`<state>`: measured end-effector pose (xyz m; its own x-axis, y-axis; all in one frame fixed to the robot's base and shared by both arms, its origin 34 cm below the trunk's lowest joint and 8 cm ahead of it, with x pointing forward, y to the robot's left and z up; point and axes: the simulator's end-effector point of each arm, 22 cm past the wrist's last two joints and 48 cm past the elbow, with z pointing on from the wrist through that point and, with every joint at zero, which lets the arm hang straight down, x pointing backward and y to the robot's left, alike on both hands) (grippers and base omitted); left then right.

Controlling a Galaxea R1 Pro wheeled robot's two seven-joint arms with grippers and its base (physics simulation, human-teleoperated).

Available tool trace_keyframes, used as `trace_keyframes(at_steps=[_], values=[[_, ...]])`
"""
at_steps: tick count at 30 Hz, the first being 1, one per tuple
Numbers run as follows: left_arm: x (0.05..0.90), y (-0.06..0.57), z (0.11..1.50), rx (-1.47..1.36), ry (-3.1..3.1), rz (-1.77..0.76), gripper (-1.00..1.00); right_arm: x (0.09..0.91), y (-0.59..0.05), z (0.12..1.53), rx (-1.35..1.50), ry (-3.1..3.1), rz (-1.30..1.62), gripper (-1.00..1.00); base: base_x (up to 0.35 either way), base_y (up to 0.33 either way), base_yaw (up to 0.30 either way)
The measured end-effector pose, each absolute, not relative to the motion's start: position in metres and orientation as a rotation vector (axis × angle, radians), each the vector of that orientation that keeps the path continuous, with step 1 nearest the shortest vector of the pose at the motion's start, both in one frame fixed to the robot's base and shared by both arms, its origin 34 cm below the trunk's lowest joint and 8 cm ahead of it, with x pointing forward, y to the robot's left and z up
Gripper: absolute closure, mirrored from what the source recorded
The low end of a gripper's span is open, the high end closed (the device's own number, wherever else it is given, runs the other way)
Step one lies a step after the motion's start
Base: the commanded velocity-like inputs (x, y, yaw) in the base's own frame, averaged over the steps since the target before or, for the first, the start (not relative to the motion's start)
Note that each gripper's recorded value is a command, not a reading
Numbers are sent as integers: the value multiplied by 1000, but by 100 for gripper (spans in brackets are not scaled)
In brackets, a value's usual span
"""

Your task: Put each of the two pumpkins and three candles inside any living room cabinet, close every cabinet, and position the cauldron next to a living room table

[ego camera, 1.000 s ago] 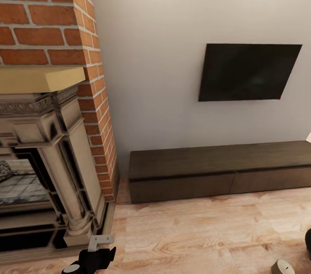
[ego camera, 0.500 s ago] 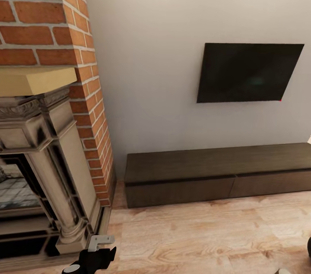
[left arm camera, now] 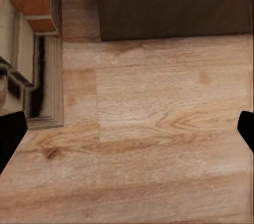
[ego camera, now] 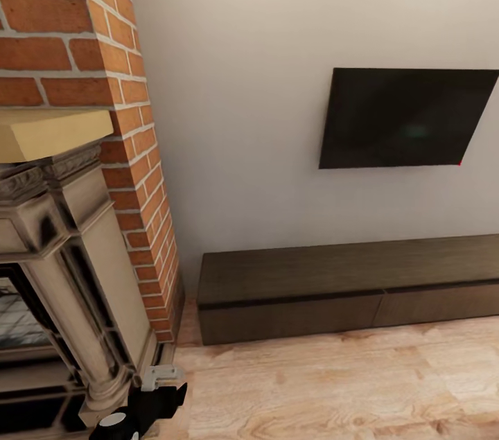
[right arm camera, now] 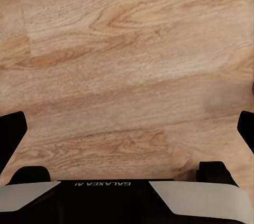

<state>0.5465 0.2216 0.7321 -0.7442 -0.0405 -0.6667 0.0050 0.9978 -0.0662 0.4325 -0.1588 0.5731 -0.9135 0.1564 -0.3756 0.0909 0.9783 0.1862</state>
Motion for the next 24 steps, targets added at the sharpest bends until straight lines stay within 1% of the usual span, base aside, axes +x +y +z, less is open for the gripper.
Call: trace_keyframes(at_steps=[3, 6, 8, 13, 15, 16, 17, 18, 19, 24], values=[[540, 208, 740, -1, 2462, -168, -100, 433, -159, 573, 177, 2726, 231, -100, 8, 0, 0], [526, 165, 743, 39, 2535, -379, -100, 433, -158, 573, 176, 2726, 232, -100, 2, 0, 0], [534, 136, 759, 50, 2549, -513, -100, 433, -158, 573, 175, 2726, 233, -100, 0, 0, 0], [542, 121, 771, 54, 2535, -596, -100, 433, -153, 574, 176, 2724, 242, -100, 0, 0, 0], [542, 115, 774, 54, 2526, -634, -100, 449, -157, 581, 189, 2645, 233, -100, 0, 0, 0], [541, 114, 775, 55, 2525, -641, -100, 463, -160, 589, 235, 2579, 241, -100, 0, 0, 0], [541, 114, 775, 55, 2526, -645, -100, 513, -175, 616, 517, 2441, 342, -100, 0, 0, 0], [541, 114, 775, 55, 2526, -646, -100, 558, -182, 642, 671, 2327, 423, -100, 0, 0, 0], [541, 113, 775, 54, 2525, -648, -100, 573, -186, 651, 750, 2277, 464, -100, 0, 0, 0], [541, 113, 776, 53, 2523, -653, -100, 618, -204, 679, 863, 2133, 488, -100, 0, 0, 0]])
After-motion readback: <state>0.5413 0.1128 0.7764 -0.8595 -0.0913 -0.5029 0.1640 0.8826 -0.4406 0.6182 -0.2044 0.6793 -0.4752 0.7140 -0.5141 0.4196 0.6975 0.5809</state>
